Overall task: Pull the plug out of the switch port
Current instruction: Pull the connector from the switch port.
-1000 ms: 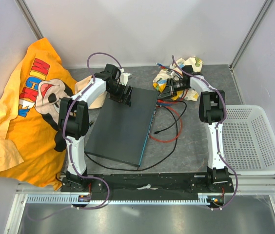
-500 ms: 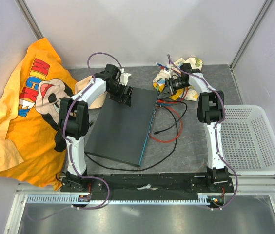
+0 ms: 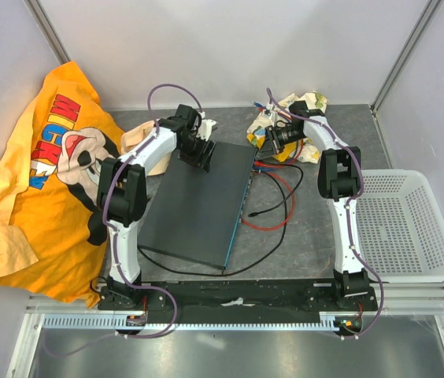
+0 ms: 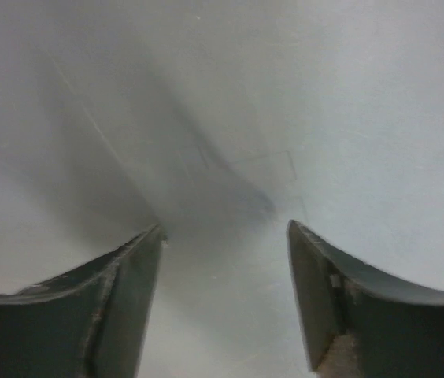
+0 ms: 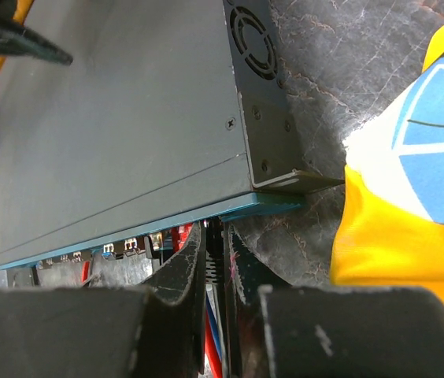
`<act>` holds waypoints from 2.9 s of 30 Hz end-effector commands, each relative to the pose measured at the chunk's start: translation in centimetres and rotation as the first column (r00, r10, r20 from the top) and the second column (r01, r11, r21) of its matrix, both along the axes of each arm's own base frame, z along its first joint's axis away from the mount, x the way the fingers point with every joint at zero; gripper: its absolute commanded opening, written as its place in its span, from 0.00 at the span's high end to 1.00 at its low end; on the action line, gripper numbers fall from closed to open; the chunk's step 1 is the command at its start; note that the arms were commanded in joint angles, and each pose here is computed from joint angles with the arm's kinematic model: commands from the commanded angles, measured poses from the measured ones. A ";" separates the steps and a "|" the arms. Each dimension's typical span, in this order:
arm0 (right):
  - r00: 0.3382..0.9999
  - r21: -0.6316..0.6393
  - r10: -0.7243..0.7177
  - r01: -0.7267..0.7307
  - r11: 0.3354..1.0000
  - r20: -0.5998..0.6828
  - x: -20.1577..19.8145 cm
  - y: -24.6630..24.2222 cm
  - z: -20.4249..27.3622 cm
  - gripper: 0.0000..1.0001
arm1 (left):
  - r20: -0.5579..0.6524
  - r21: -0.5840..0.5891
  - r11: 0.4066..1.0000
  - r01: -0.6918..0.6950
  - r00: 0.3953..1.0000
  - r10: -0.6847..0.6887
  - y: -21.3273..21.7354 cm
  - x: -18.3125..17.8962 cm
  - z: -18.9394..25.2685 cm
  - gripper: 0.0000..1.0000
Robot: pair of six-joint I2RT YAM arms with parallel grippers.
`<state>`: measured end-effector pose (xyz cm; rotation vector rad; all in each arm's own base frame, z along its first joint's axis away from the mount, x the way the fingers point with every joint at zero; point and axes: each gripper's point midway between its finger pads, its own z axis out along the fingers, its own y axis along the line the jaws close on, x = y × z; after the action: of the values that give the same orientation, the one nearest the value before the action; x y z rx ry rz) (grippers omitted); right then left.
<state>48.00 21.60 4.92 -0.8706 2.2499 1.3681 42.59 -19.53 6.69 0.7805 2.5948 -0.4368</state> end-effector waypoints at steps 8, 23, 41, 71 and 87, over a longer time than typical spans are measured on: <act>0.993 -0.195 0.037 -0.059 0.979 -0.113 -3.6 -0.7 -3.5 1.00 | -0.126 0.167 0.984 0.063 0.991 -0.042 1.7 -3.0 -7.6 0.95; 0.998 -0.326 0.005 -0.027 0.945 -0.069 -3.0 -1.3 -5.0 1.00 | -0.133 0.226 0.973 0.058 0.991 -0.028 2.1 -3.5 -8.1 0.98; 0.967 -0.628 0.183 -0.031 0.777 0.178 -0.7 -5.5 -3.4 1.00 | -0.133 0.232 0.971 0.064 0.991 -0.033 2.0 -3.6 -8.2 0.98; 0.952 -0.489 0.155 -0.006 0.873 0.265 -1.5 -3.8 1.9 0.64 | -0.131 0.224 0.971 0.081 0.990 -0.053 1.4 -3.8 -8.2 0.98; 0.901 -0.602 0.307 -0.068 0.796 0.305 -1.6 -4.6 0.5 1.00 | -0.139 0.201 0.974 0.102 0.987 -0.075 0.5 -4.0 -8.3 0.98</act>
<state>46.59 18.27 4.71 -1.3691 2.3496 0.5443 43.85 -18.68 6.03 0.8305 2.5476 -0.1930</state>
